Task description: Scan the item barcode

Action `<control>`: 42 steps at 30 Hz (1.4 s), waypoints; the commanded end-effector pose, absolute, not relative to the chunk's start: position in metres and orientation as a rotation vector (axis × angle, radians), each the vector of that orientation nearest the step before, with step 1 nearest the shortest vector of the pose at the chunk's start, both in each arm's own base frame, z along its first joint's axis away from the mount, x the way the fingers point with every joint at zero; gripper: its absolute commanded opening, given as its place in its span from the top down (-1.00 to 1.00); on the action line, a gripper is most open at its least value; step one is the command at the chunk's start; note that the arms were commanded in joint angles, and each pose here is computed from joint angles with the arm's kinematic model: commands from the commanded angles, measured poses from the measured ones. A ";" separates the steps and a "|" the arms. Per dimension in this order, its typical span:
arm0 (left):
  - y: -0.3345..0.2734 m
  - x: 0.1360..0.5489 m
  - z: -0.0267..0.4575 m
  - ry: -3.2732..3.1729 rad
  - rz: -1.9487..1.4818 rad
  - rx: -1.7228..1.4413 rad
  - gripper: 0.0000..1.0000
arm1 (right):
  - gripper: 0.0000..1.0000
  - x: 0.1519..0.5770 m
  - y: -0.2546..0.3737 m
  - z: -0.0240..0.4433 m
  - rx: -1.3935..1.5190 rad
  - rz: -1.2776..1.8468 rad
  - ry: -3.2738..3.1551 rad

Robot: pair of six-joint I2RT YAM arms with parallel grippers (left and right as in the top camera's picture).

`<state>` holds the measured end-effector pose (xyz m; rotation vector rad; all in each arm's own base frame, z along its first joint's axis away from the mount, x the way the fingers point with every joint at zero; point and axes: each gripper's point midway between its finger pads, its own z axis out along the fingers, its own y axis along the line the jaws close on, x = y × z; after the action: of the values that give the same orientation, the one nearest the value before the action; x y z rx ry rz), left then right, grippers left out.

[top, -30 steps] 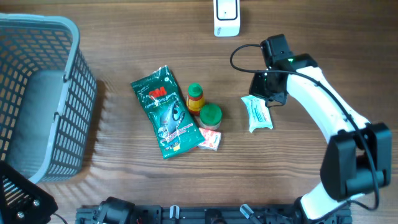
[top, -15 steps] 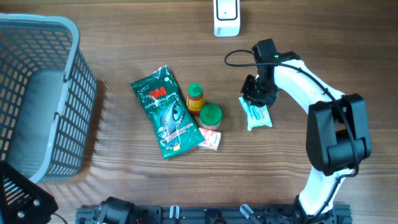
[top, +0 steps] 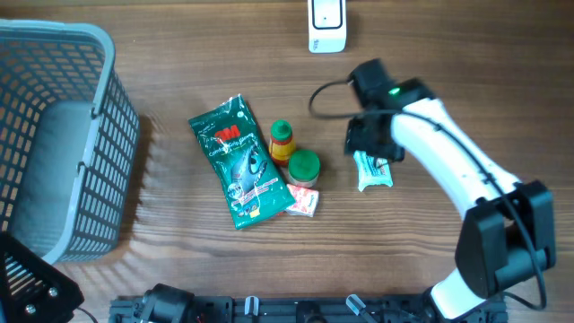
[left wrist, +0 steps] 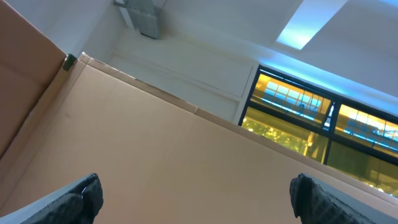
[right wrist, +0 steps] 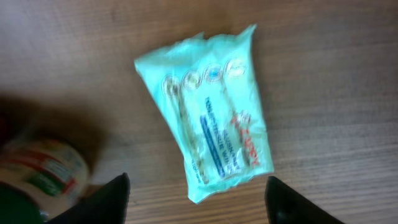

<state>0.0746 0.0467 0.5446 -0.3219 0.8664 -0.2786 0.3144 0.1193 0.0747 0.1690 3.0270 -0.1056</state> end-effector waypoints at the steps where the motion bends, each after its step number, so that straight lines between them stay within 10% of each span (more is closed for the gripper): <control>1: 0.050 0.072 0.543 0.860 -0.271 -0.338 -1.00 | -0.74 0.309 0.110 0.059 0.057 -0.345 2.952; 15: 0.050 0.072 0.543 0.859 -0.272 -0.338 -1.00 | -0.44 0.294 0.097 0.004 -0.072 -0.453 2.886; 23: 0.050 0.072 0.543 0.859 -0.272 -0.338 -1.00 | 0.21 0.280 0.098 -0.033 -0.136 -0.485 2.998; 29: 0.050 0.071 0.544 0.856 -0.273 -0.338 -1.00 | 0.91 0.267 0.135 -0.032 -0.127 -0.180 3.138; 42: 0.050 0.071 0.543 0.857 -0.272 -0.339 -1.00 | 0.91 0.298 0.187 0.115 -0.156 1.096 2.887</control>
<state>0.0745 0.0466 0.5447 -0.3217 0.8657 -0.2790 0.2931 0.1706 0.0572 -0.0706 3.0757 0.6612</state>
